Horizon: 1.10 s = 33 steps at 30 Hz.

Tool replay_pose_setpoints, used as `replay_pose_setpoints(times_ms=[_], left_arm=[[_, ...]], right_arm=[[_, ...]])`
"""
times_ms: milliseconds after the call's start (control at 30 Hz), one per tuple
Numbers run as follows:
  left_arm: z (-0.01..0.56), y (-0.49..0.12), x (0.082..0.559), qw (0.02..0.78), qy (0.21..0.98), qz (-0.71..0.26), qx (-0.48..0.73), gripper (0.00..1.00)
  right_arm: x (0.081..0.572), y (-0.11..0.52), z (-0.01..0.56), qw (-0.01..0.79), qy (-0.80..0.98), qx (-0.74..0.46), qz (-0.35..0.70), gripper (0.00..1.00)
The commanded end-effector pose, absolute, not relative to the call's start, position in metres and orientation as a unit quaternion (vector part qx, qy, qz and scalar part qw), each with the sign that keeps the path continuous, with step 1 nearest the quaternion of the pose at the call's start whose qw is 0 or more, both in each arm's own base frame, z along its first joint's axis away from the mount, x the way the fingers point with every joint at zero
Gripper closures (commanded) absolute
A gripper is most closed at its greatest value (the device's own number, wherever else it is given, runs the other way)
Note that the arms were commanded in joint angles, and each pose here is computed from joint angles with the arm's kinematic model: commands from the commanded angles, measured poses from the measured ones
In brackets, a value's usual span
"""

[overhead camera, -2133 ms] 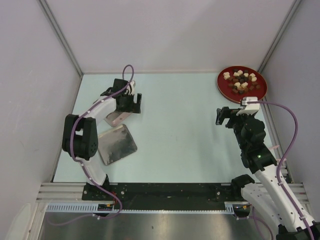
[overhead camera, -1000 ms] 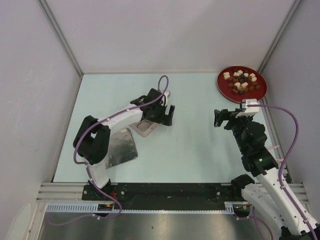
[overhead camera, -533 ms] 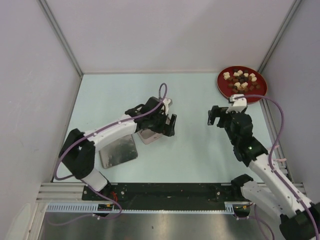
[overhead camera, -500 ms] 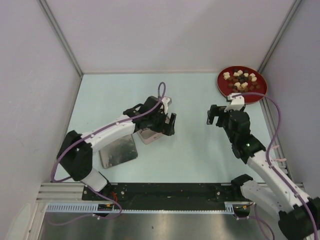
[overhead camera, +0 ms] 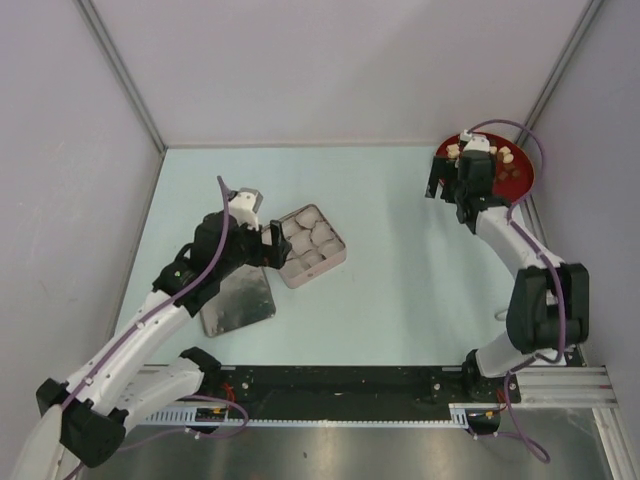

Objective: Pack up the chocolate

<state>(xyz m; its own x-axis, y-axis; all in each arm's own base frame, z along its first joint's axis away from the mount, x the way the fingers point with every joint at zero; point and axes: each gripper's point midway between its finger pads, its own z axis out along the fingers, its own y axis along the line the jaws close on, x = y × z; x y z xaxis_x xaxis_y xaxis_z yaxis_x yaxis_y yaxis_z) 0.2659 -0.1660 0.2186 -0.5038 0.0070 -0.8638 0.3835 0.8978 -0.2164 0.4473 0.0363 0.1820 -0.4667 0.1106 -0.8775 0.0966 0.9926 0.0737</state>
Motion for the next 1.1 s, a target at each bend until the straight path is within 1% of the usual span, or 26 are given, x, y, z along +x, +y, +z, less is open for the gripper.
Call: replay_pose_setpoints(times_ms=[0, 33, 100, 133, 200, 300, 333, 367, 567, 733, 833, 1000, 1067], left_arm=[[0.207, -0.131, 0.270, 0.520, 0.841, -0.118, 0.093, 0.00], [0.196, -0.125, 0.268, 0.520, 0.843, -0.108, 0.089, 0.00], [0.205, -0.110, 0.272, 0.551, 0.828, -0.082, 0.068, 0.00], [0.201, -0.103, 0.272, 0.554, 0.828, -0.067, 0.061, 0.00], [0.208, -0.092, 0.275, 0.572, 0.817, -0.050, 0.047, 0.00], [0.205, -0.080, 0.280, 0.581, 0.813, -0.024, 0.031, 0.00], [0.203, -0.078, 0.280, 0.580, 0.814, -0.021, 0.028, 0.00], [0.203, -0.076, 0.281, 0.580, 0.814, -0.020, 0.026, 0.00], [0.196, -0.070, 0.284, 0.574, 0.818, 0.000, 0.020, 0.00], [0.201, -0.067, 0.284, 0.577, 0.816, 0.007, 0.021, 0.01], [0.209, -0.067, 0.285, 0.583, 0.812, 0.004, 0.023, 0.00], [0.228, -0.067, 0.283, 0.598, 0.801, 0.003, 0.039, 0.00], [0.237, -0.067, 0.283, 0.609, 0.792, 0.004, 0.047, 0.00]], right_arm=[[0.489, 0.029, 0.165, 0.492, 0.870, 0.037, 0.013, 0.00], [0.497, 0.020, 0.160, 0.489, 0.871, 0.043, 0.015, 0.00], [0.510, 0.016, 0.151, 0.482, 0.874, 0.041, 0.039, 0.00], [0.523, 0.015, 0.143, 0.477, 0.877, 0.039, 0.046, 0.00], [0.533, 0.001, 0.133, 0.466, 0.883, 0.034, 0.049, 0.00], [0.552, -0.006, 0.114, 0.449, 0.891, 0.022, 0.057, 0.00], [0.556, -0.008, 0.092, 0.429, 0.901, 0.022, 0.061, 0.00], [0.566, -0.008, 0.098, 0.430, 0.900, 0.017, 0.074, 0.00], [0.589, -0.002, 0.066, 0.394, 0.914, -0.009, 0.094, 0.00], [0.583, 0.015, 0.054, 0.369, 0.921, -0.033, 0.117, 0.00], [0.569, 0.027, 0.046, 0.343, 0.929, -0.054, 0.128, 0.00], [0.538, 0.047, 0.047, 0.313, 0.938, -0.075, 0.129, 0.00], [0.519, 0.071, 0.045, 0.301, 0.939, -0.092, 0.139, 0.00]])
